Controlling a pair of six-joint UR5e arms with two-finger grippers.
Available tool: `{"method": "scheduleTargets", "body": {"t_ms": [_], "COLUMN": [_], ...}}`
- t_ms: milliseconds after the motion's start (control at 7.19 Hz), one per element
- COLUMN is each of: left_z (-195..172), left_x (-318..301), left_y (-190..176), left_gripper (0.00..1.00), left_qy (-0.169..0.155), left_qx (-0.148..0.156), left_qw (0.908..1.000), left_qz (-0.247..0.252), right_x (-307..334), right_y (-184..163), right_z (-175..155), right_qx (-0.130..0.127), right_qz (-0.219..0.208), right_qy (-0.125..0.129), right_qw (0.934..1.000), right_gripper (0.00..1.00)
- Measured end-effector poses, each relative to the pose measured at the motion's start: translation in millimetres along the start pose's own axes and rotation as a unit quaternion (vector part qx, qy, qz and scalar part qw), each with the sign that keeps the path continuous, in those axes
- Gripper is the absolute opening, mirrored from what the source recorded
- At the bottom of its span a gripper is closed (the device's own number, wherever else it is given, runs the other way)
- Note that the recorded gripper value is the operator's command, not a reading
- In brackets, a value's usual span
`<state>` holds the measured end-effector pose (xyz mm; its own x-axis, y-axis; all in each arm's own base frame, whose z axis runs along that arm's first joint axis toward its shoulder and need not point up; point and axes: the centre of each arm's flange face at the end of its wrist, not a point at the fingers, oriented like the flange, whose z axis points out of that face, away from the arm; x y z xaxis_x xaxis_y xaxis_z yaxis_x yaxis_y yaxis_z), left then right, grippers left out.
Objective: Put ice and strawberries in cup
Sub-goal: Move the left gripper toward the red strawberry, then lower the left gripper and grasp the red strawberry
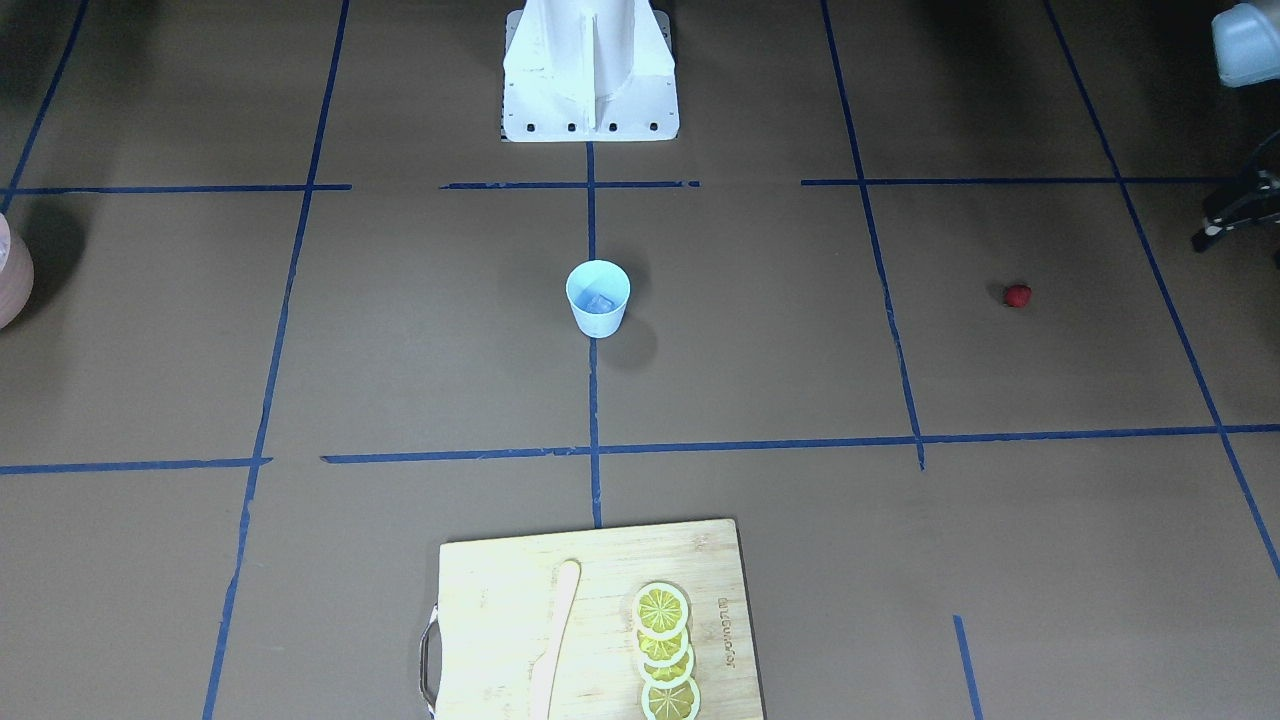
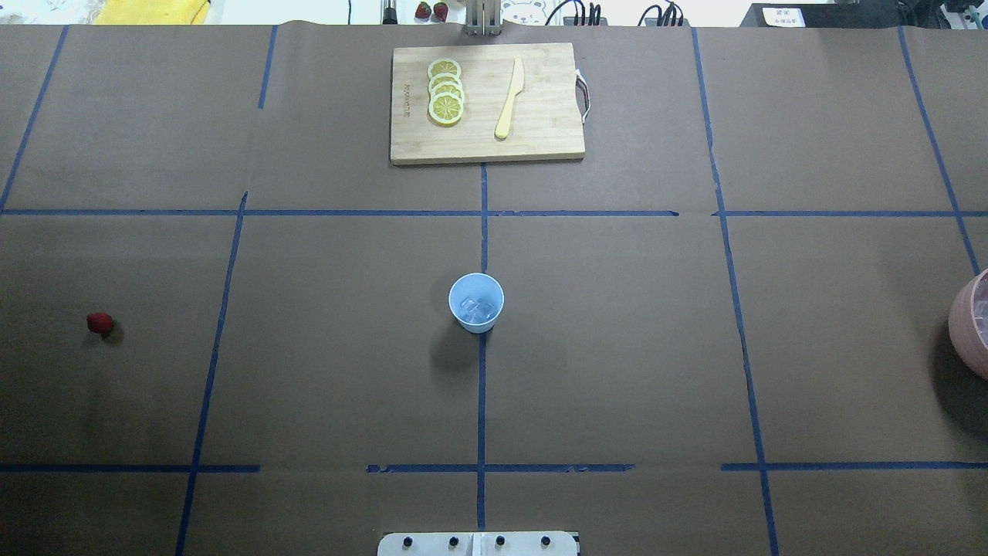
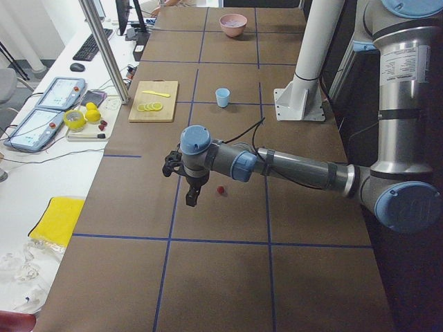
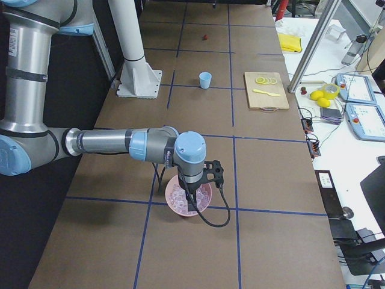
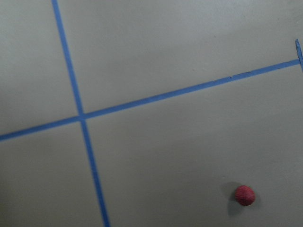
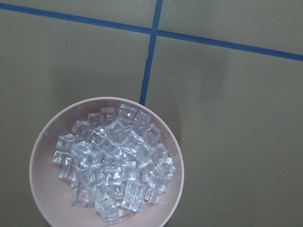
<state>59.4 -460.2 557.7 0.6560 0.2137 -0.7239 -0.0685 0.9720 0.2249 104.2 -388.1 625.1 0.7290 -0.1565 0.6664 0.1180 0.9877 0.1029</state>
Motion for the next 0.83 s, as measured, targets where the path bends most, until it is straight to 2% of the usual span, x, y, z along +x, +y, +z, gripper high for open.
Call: {"method": "scheduleTargets", "body": {"t_ms": [417,835], "left_z": [78,126], "left_x": [55,88], "left_y": [19,34], "left_gripper": [1.00,1.00], "left_qy": [-0.003,-0.012], "left_qx": [0.013,0.019], "left_qw": [0.9996,0.9990], "left_qz": [-0.026,-0.039], "right_x": [0,0], "right_y": [1,1], "right_z": [0,0], "right_qx": [0.000,-0.001], "right_qz": [-0.001,-0.002], "right_qy": [0.000,0.000], "right_qw": [1.0000,1.0000], "right_gripper": [1.00,1.00]}}
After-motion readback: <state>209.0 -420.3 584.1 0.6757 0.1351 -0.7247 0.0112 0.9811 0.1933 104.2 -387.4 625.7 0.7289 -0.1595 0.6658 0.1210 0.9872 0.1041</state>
